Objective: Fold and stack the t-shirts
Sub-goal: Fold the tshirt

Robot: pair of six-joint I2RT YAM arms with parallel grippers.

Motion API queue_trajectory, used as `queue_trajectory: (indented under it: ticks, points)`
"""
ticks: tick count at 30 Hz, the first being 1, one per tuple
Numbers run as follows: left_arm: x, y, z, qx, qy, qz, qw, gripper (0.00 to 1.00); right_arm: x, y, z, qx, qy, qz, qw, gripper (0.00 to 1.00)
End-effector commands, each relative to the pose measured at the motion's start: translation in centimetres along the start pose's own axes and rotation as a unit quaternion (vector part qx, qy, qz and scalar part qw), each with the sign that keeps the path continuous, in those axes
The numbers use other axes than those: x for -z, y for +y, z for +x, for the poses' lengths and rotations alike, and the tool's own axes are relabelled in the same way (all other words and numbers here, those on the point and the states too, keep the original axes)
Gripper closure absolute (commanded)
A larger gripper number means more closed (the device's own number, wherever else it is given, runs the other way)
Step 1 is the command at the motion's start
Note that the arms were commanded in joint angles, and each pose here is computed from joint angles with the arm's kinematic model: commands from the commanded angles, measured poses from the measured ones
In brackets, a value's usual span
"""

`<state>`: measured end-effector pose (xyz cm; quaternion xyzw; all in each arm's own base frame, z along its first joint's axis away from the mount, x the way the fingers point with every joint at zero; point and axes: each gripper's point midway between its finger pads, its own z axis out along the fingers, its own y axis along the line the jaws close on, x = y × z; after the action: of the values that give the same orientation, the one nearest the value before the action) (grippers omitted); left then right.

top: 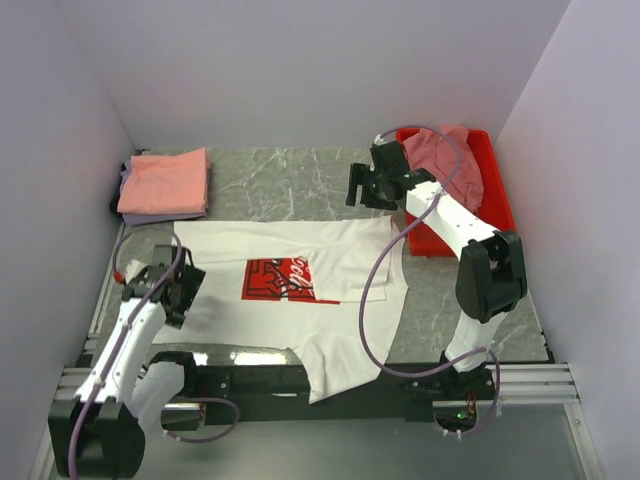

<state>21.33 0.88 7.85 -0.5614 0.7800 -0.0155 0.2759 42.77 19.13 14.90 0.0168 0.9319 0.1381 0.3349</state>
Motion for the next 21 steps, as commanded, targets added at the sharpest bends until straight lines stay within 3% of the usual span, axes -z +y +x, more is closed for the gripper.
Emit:
queue_trajectory:
  ticks: [1, 3, 6, 15, 21]
  points:
    - [-0.3, 3.5, 2.0, 0.052, 0.019, -0.030, 0.998, 0.00, 0.3, 0.3, 0.7, -0.002, 0.007, -0.015, 1.000, 0.12]
    - [-0.8, 2.5, 3.7, 0.058, 0.060, 0.003, 0.996, 0.01, 0.4, 0.1, 0.4, -0.001, 0.004, -0.010, 1.000, 0.12]
    - [-1.7, 5.1, 5.3, 0.065, 0.082, -0.053, 0.993, 0.01, 0.2, 0.2, 0.3, -0.001, 0.009, -0.010, 1.000, 0.12]
    - [-0.8, 5.8, 5.7, 0.065, 0.095, -0.090, 0.989, 0.00, -1.0, 0.0, 1.4, 0.001, 0.028, -0.008, 1.000, 0.12]
    - [0.2, 5.3, 4.2, 0.078, 0.071, -0.099, 0.989, 0.01, -1.9, -0.1, 2.2, 0.006, 0.041, -0.011, 0.999, 0.12]
